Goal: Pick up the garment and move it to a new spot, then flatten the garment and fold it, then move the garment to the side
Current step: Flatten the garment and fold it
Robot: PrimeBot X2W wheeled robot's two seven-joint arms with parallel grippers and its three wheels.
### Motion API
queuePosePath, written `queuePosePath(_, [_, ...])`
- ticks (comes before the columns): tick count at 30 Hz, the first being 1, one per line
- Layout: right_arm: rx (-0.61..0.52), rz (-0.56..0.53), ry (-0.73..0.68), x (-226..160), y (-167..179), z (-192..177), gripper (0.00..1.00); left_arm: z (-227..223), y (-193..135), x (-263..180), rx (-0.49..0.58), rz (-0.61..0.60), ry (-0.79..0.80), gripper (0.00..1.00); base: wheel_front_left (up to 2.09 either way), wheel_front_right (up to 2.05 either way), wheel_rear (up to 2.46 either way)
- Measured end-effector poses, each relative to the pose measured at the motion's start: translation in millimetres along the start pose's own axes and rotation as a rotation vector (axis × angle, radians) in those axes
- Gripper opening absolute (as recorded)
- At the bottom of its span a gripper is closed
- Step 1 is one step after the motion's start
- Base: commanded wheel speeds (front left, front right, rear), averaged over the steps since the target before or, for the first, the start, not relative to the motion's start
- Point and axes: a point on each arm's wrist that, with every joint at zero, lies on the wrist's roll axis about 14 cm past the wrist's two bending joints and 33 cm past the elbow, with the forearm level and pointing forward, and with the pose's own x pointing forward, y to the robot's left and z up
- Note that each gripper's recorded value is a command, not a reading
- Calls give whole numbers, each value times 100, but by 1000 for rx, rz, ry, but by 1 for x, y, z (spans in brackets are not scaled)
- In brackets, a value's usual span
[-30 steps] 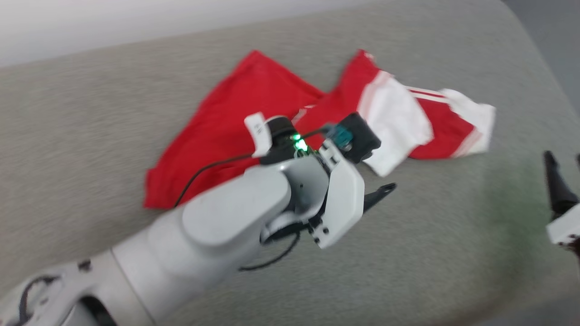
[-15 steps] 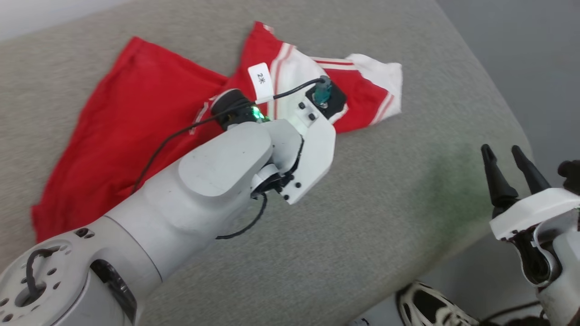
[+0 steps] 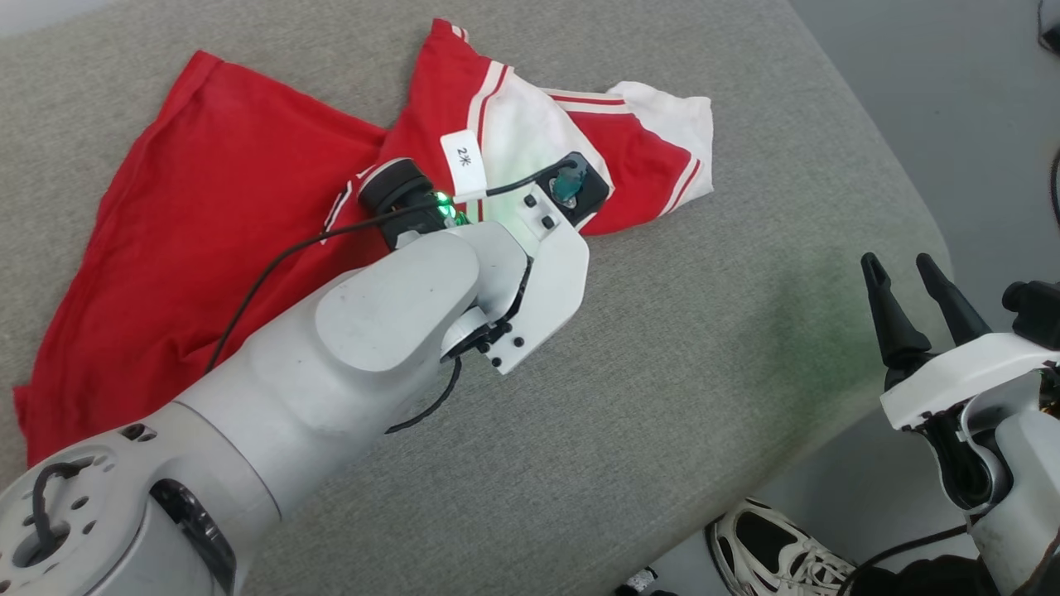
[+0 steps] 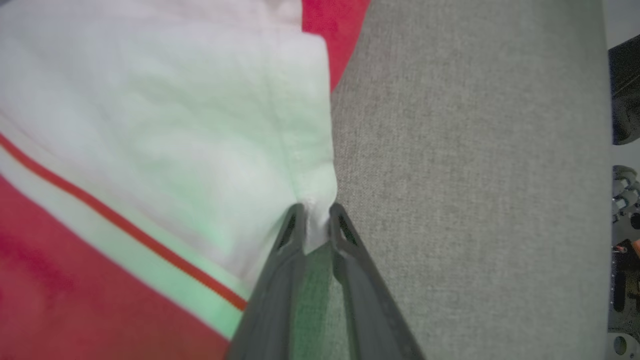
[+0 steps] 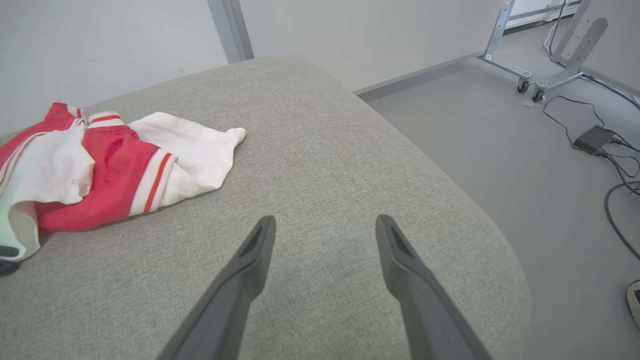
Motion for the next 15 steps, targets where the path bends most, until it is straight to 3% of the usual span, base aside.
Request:
queuePosePath(7, [-13, 31, -3, 10, 8, 2, 100, 22, -3, -14, -23, -8, -120, 0, 0, 0, 0])
queuePosePath(11, [-29, 53, -4, 17, 10, 4, 100, 50, 6, -45, -28, 9, -249, 0, 0, 0, 0])
queuePosePath(15, [-43, 107, -3, 28, 26, 6, 100, 40, 27, -83, -14, 82, -270, 0, 0, 0, 0])
